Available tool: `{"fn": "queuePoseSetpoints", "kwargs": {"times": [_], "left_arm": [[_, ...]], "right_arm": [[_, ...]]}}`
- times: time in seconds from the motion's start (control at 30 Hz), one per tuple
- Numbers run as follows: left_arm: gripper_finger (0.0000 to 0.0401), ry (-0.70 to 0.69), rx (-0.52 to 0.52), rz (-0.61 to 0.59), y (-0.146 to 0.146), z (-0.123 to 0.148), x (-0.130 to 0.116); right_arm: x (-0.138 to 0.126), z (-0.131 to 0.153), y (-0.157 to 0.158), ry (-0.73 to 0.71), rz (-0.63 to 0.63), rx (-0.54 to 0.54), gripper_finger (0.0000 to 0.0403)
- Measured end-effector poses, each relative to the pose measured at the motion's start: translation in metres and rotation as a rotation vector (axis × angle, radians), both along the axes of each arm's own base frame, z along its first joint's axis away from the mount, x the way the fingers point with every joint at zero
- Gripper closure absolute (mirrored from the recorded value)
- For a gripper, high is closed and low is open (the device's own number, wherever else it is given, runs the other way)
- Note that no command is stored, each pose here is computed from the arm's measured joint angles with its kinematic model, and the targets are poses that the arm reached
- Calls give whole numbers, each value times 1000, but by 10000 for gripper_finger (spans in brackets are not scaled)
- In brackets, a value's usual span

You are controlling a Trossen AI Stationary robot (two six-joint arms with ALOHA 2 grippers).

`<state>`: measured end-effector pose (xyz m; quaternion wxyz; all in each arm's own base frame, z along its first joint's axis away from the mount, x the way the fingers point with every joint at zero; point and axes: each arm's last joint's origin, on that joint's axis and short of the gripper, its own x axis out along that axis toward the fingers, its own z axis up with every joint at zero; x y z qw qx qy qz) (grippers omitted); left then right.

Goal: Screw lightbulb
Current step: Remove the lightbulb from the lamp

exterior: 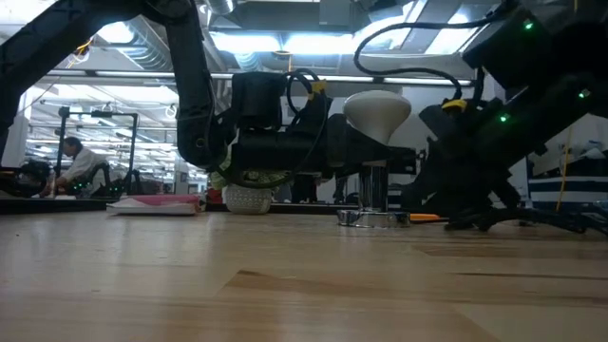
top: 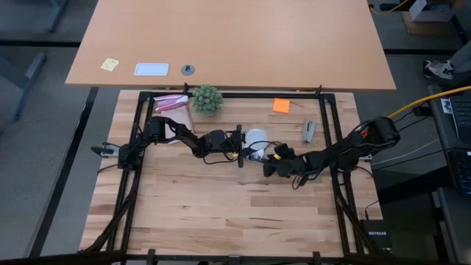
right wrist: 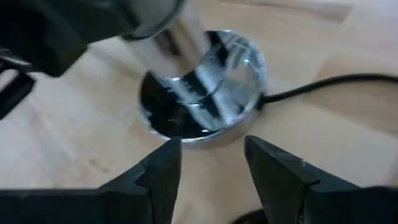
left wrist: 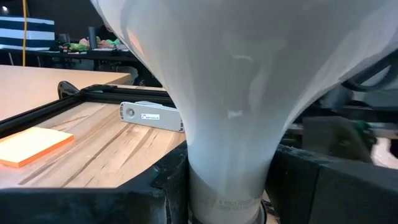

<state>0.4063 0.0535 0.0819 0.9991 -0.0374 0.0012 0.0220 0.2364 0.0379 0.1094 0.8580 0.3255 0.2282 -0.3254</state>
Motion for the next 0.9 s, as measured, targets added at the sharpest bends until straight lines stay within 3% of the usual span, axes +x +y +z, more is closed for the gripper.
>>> {"fn": "queuePoseSetpoints", "kwargs": {"times": [0.23, 0.53, 0.9], "left_arm": [[242, 0, -1, 0, 0, 0, 0], [242, -2, 1, 2, 0, 0, 0], [242, -2, 0, 2, 0, 0, 0]], "right_arm": [[15, -10, 6, -104, 4, 23, 215], [41, -11, 14, -74, 45, 53, 215], [45, -8, 14, 4, 14, 16, 215]]}}
